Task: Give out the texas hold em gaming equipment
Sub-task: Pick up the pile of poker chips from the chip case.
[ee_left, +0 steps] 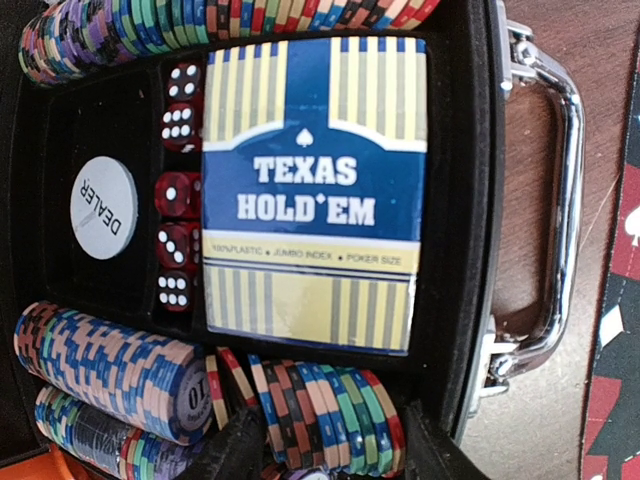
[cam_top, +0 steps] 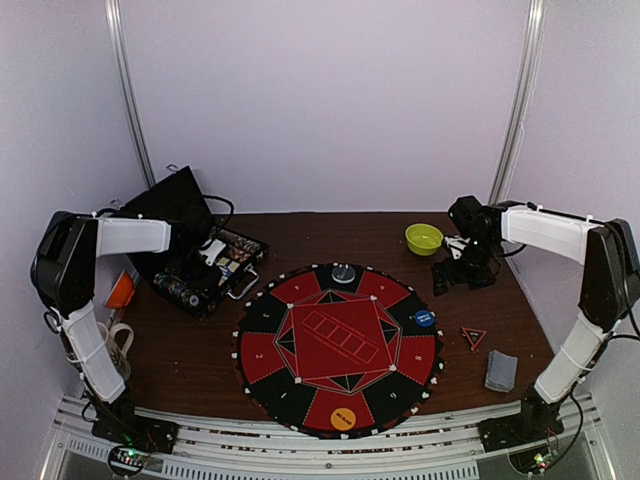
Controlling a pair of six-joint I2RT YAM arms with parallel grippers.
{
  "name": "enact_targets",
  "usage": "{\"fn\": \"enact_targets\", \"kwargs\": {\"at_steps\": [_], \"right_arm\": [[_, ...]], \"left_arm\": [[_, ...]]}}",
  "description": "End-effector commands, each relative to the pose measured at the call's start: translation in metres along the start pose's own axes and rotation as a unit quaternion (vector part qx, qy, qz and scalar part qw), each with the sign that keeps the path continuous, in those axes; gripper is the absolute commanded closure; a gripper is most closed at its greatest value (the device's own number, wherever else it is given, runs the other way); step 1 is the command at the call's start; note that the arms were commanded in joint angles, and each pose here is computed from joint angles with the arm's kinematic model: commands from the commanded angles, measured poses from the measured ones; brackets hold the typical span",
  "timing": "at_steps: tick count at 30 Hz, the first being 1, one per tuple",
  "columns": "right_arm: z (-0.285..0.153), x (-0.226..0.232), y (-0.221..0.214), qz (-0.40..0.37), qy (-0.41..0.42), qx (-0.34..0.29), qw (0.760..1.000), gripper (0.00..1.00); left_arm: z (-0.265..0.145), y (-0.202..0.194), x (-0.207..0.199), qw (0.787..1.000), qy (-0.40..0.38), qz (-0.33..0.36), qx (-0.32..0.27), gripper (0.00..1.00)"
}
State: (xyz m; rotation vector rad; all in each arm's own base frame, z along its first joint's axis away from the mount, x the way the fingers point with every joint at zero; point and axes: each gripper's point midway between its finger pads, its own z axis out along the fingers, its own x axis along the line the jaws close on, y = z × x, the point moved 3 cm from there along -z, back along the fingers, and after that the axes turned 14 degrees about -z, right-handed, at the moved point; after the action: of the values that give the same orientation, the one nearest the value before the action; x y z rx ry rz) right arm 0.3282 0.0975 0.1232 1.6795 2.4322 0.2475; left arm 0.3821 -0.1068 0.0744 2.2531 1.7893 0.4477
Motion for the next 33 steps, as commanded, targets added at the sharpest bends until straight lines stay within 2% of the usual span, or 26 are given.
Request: {"fn": "enact_targets", "kwargs": {"at_steps": [1, 9, 18, 22, 25, 33], "right_arm": [[0.0, 0.001, -0.009, -0.006, -0.002, 0.009, 1.0, 0.0], [0.001, 0.002, -0.011, -0.008, -0.001, 0.012, 1.0, 0.0], [0.001, 0.001, -0.014, -0.009, -0.004, 0.014, 1.0, 0.0], [0.001, 0.002, -0.013, -0.01, -0.003, 0.013, 1.0, 0.0], [0.001, 0.001, -0.014, -0.011, -0.004, 0.013, 1.0, 0.0], [0.002, 0.002, -0.017, -0.012, -0.002, 0.015, 1.0, 0.0]], "left_arm": [[0.012, -0.016, 0.01, 0.999, 0.026, 0.012, 0.032, 0.5], [0.022, -0.013, 0.023, 0.997, 0.061, 0.005, 0.04, 0.47], [0.024, -0.017, 0.032, 0.996, 0.067, -0.022, 0.054, 0.51], [0.02, -0.019, 0.04, 0.995, 0.072, -0.042, 0.059, 0.6], [0.017, -0.019, 0.04, 0.995, 0.069, -0.044, 0.055, 0.63], [0.021, -0.029, 0.032, 0.996, 0.033, -0.044, 0.076, 0.58]]}}
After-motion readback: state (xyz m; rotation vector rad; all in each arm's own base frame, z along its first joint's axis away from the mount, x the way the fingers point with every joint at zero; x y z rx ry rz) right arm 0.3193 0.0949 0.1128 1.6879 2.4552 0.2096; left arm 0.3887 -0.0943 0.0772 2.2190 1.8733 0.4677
